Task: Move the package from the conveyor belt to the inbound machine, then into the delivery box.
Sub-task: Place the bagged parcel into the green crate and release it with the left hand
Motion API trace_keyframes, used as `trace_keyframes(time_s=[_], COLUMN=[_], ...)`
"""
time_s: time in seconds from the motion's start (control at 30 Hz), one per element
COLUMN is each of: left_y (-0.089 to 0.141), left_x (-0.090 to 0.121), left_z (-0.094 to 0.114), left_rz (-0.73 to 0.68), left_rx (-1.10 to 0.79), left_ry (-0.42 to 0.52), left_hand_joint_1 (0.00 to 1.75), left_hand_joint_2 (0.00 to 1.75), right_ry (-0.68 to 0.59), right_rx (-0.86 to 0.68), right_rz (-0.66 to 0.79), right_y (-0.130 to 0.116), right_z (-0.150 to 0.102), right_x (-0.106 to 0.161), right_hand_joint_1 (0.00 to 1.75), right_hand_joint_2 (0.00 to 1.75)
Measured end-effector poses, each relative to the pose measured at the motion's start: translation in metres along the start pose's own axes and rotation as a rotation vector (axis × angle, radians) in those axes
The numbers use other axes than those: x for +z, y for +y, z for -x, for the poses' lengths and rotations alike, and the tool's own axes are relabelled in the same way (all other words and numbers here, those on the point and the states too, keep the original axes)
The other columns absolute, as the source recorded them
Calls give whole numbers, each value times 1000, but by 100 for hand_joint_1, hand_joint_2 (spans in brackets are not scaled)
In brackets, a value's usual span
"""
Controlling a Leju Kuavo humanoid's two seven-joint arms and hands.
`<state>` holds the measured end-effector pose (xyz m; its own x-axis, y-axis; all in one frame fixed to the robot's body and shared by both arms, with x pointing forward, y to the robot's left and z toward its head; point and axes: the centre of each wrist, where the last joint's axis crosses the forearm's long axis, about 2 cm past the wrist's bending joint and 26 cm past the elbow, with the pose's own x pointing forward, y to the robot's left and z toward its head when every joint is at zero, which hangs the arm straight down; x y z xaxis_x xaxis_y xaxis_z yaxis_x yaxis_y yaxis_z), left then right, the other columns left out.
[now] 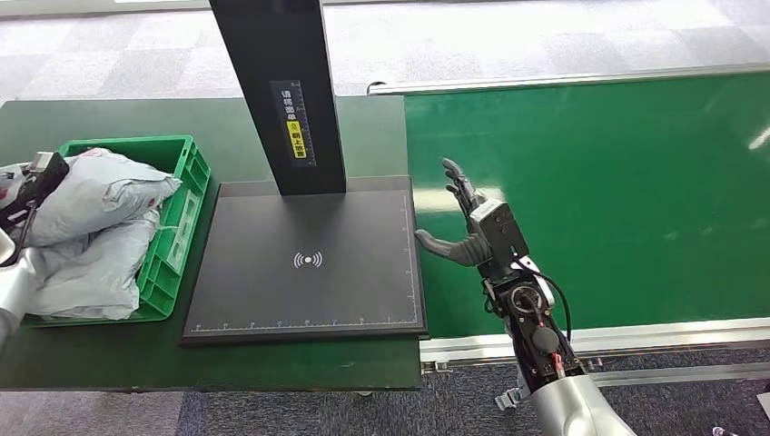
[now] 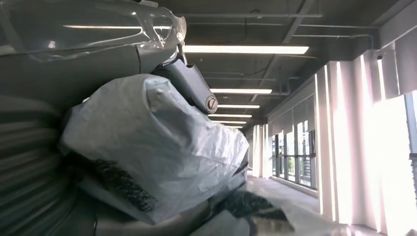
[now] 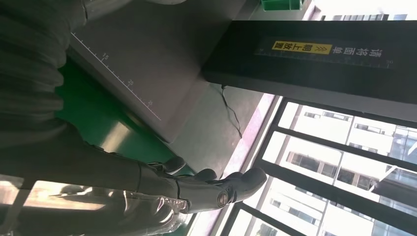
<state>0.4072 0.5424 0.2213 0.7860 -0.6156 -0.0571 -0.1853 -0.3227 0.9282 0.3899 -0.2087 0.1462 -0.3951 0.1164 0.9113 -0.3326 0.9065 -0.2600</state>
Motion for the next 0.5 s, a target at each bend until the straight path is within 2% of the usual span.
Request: trace_keyframes(time_s=[0.2, 0.33, 0.5], left_y=[-12, -14, -11], left_x=[9, 10, 12], left_z=[7, 8, 6], left_rz=[22, 28, -8], left_rx=[16, 21, 166], left_ry=[24, 30, -23], left_hand_joint_1=[110, 1, 0], left_hand_joint_2=[175, 175, 175], right_ry=[8, 11, 11], right_rx=[2, 2, 3], right_rz=[0, 0, 0], right_y=[0, 0, 2], right_z=[1, 1, 1], right_x=[1, 2, 5], right_hand_joint_1=[0, 0, 0], right_hand_joint_2=[175, 175, 175])
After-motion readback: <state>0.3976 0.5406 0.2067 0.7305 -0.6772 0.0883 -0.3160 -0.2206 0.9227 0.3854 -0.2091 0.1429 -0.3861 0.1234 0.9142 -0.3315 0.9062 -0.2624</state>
